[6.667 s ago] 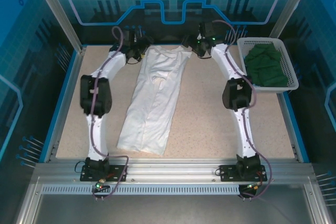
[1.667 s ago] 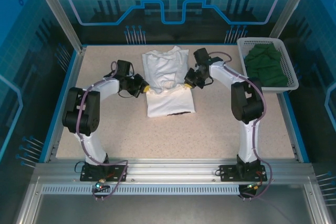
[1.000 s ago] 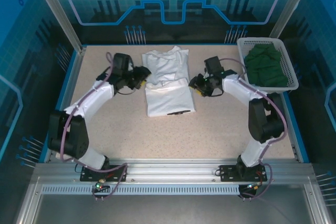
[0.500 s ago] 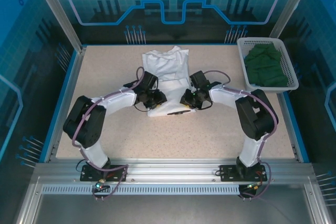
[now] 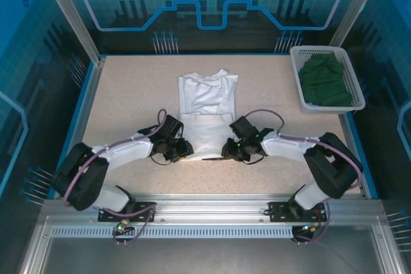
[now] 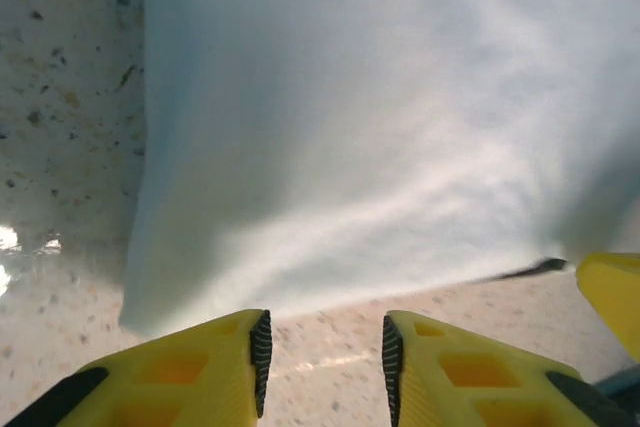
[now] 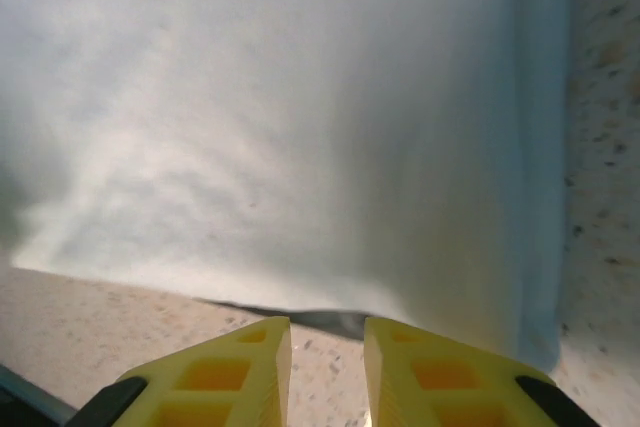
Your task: Fold and stack the t-shirts
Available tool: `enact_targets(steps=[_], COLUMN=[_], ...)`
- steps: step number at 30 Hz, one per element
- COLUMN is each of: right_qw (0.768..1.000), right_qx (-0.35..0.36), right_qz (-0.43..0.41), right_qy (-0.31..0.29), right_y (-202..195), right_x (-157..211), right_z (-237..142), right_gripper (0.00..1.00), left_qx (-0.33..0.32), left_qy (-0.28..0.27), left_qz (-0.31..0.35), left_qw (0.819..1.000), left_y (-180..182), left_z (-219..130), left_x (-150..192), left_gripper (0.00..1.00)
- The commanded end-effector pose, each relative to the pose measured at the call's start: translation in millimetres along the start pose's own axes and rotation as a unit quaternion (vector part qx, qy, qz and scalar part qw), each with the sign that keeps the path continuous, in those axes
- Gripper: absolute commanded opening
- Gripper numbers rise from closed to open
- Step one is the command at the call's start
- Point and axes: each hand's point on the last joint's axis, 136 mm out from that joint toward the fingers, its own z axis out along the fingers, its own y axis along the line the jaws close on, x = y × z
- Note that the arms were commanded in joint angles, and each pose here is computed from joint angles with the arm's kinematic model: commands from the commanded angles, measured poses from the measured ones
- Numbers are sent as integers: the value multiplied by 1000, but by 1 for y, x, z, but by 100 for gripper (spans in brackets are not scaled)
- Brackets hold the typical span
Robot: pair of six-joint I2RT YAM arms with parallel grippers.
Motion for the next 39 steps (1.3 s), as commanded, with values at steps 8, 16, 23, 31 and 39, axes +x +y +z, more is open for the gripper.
enact_targets(steps=[8,16,23,31,39], right_qw=[997,1000,997,997,987], right_qx=[0,21,47,29,-59], right_qz=[-8,14,56,64,-1], right_qy=[-71,-19,-8,-41,-151], right_y=[47,34,-7,-13,15], right_x=[-106,-166,-179,-180,-151], right_z=[-23,43,61,37,-42], right_gripper=[23,15,15,18,68], left_qx=[38,3,-20,29,55], left_qy=[-71,-72,-60,-71,-136], left_qz=[44,13,-68,-55,-29], left_qw=[996,997,996,996,989], left_y=[-88,-67,-15,-44,-59], left_z=[-10,53,75,47,-43], left_x=[-96,-166,-189,-196,-165], left_gripper=[23,20,19,36,69])
